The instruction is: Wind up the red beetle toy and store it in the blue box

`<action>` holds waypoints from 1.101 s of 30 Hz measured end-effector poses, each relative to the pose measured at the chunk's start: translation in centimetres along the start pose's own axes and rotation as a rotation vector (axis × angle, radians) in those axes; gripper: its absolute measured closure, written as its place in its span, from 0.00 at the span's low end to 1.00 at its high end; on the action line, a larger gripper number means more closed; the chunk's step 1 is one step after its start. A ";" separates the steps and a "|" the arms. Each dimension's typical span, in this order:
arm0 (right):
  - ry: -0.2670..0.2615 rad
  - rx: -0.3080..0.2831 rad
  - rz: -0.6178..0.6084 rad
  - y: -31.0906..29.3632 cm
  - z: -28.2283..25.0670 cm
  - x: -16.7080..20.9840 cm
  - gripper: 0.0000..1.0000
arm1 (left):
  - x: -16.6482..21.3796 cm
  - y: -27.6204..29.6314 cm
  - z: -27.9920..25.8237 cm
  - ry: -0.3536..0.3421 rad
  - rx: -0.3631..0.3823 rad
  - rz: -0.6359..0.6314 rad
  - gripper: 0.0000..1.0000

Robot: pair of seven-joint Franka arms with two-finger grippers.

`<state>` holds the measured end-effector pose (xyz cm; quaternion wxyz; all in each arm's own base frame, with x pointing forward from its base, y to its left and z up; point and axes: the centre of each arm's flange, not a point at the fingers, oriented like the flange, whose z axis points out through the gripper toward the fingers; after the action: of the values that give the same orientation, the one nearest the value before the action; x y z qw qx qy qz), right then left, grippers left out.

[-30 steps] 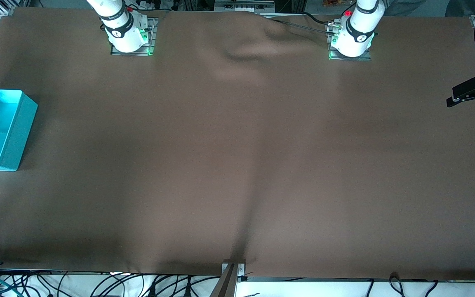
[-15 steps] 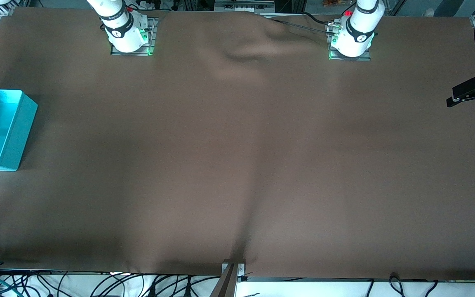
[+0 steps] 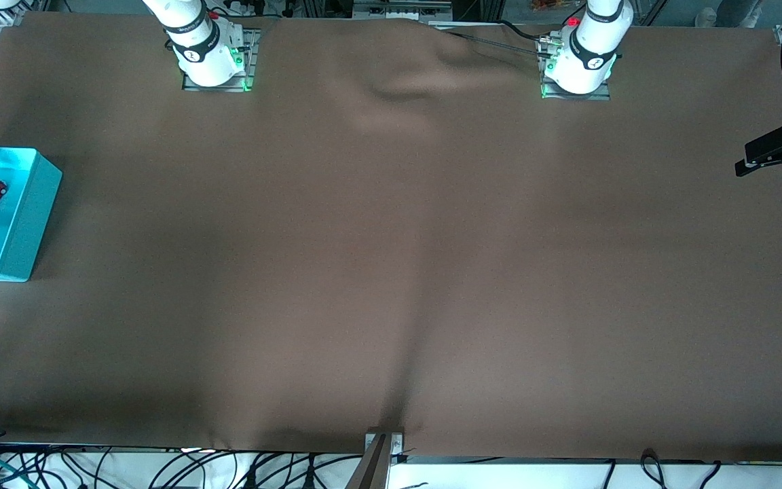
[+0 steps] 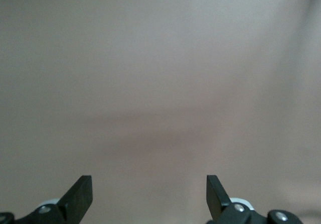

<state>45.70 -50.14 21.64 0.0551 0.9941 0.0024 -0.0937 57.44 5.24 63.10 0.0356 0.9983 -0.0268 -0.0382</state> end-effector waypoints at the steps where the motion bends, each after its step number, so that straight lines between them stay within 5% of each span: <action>1: 0.001 0.000 0.000 0.0 0.0 0.0 0.30 | 0.0 0.0 0.0 0.000 0.000 0.000 0.00; 9: 0.007 -0.003 -0.001 0.1 -0.4 0.2 0.00 | 0.0 0.0 0.0 0.000 0.000 0.000 0.00; 33: -0.003 0.096 -0.022 -3.0 -11.4 0.9 0.00 | 0.0 0.0 0.0 0.000 0.000 0.000 0.00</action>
<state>48.68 -45.96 32.24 0.0064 0.9953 0.0085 -0.0960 57.44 5.24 63.10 0.0356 0.9983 -0.0268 -0.0382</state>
